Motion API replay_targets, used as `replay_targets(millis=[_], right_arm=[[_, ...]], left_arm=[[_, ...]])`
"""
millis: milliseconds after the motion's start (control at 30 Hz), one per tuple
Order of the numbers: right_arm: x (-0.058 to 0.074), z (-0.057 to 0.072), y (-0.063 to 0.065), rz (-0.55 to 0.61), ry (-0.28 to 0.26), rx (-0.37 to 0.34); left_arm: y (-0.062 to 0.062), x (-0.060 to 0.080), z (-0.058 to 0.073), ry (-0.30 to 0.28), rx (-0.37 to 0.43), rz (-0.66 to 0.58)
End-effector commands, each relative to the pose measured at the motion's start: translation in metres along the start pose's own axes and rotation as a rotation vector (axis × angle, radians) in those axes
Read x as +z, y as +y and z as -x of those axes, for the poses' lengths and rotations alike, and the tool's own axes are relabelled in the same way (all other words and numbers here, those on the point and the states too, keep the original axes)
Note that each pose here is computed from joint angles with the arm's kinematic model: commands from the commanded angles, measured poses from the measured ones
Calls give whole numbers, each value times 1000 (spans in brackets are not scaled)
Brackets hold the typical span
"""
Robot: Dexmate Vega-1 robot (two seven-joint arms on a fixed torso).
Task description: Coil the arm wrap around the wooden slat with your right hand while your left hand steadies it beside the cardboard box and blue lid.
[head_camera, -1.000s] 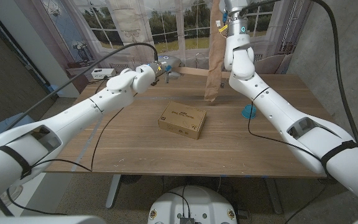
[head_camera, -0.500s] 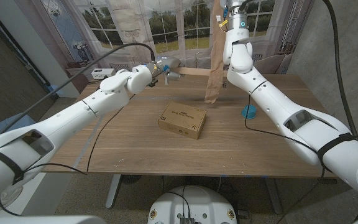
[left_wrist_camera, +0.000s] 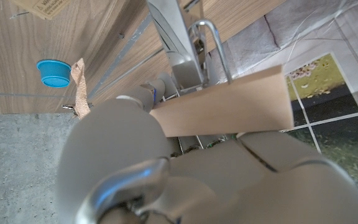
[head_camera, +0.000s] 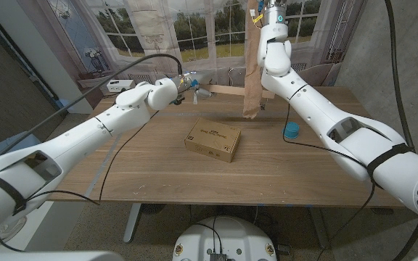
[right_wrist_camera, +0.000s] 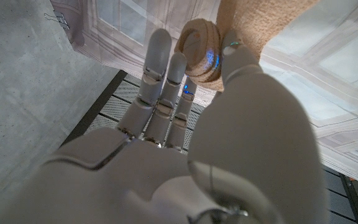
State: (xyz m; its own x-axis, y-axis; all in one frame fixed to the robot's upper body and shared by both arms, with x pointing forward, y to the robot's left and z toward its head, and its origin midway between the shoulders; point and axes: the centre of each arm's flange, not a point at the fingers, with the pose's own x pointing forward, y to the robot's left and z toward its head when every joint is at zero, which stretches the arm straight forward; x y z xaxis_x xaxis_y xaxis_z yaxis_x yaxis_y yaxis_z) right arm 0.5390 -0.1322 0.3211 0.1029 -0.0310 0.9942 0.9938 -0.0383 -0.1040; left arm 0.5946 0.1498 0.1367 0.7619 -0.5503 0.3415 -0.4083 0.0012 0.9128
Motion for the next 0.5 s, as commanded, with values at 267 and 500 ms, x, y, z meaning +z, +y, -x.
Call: replay_targets(millis=[267,500], right_arm=[[-30,44,32,-61,48,159],[-45,56,34,-68,86,180]], left_arm=[[43,-21,37,14,295,120],[57,-22,46,0,371,147]])
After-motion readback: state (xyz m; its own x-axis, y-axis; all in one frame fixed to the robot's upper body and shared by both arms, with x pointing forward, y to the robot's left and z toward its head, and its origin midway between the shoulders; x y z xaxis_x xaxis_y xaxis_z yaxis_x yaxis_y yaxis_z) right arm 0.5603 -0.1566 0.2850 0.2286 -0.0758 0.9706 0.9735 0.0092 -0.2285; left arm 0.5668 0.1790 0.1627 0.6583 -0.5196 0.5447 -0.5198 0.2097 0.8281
